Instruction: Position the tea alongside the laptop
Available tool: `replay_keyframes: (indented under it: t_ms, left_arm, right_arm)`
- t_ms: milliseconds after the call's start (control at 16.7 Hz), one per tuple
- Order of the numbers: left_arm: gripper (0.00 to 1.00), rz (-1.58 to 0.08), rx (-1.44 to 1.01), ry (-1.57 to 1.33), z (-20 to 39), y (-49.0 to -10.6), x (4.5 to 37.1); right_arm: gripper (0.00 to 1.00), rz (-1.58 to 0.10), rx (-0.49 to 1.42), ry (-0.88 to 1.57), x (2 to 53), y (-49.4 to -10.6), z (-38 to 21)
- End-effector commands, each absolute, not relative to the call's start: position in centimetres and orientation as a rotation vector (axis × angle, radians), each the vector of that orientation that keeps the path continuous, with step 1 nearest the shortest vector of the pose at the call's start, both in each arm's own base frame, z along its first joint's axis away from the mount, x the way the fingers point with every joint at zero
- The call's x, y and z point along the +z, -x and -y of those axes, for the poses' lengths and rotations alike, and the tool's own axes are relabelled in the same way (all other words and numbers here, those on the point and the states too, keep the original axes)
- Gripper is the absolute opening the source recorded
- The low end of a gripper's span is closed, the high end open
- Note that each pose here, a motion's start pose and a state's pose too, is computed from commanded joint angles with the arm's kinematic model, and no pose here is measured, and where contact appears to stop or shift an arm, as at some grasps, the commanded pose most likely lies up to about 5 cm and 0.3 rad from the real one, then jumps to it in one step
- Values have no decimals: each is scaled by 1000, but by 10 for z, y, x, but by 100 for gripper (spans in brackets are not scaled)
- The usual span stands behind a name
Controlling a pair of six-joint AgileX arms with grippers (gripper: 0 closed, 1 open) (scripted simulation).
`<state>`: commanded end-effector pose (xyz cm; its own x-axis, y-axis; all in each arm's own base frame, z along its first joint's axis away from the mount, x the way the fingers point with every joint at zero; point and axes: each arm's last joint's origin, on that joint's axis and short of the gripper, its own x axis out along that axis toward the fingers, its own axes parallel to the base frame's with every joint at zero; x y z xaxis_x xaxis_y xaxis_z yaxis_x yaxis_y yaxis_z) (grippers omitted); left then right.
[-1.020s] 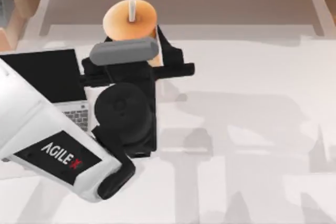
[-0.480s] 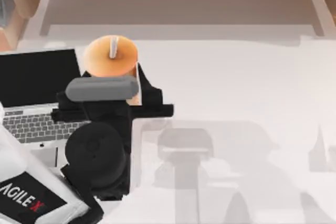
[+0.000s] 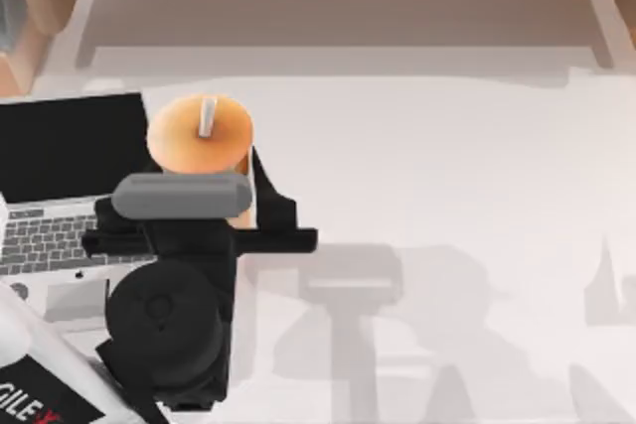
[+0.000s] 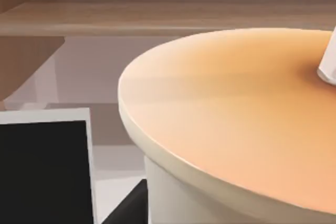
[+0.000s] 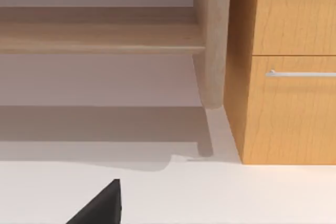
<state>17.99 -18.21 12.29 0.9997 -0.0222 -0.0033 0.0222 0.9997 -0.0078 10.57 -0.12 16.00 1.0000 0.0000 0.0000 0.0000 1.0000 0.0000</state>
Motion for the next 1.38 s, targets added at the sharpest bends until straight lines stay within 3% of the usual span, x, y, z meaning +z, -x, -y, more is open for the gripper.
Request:
replay_keyframes:
  t_ms: [840,1380]
  left_arm:
    - [0,111,34,159,187,-193,142]
    - [0,50,-9,77,187,-185,109]
  right_arm:
    - [100,0,0,0,160,-106,1]
    - [100,0,0,0,160,-106,1]
